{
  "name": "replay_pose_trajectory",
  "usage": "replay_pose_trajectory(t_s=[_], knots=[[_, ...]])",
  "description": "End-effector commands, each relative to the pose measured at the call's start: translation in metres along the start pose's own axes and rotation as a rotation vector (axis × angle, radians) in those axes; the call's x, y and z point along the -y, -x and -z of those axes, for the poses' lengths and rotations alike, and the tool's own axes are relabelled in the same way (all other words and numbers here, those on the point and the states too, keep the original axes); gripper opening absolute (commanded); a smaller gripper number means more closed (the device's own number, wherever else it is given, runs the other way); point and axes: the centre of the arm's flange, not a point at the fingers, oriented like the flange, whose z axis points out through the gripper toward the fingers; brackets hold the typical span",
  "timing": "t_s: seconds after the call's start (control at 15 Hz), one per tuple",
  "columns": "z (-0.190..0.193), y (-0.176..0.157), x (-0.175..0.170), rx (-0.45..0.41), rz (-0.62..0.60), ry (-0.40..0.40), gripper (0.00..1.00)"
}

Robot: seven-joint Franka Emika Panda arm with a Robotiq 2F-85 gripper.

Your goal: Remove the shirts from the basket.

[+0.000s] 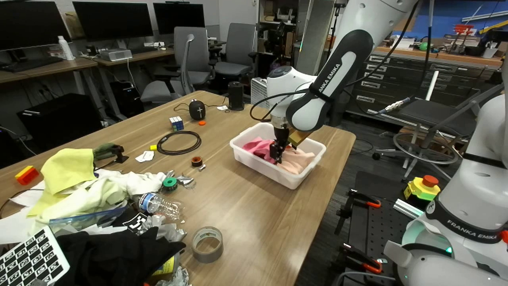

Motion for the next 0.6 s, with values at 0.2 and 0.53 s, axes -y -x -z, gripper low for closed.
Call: replay_pose_trajectory(t_s=[0.2, 0.53], knots=[[-0.013, -0.001, -0.002, -0.043, 0.029, 0.052, 0.51], [-0.007, 0.005, -0.001, -0.043, 0.046, 0.076, 0.13]])
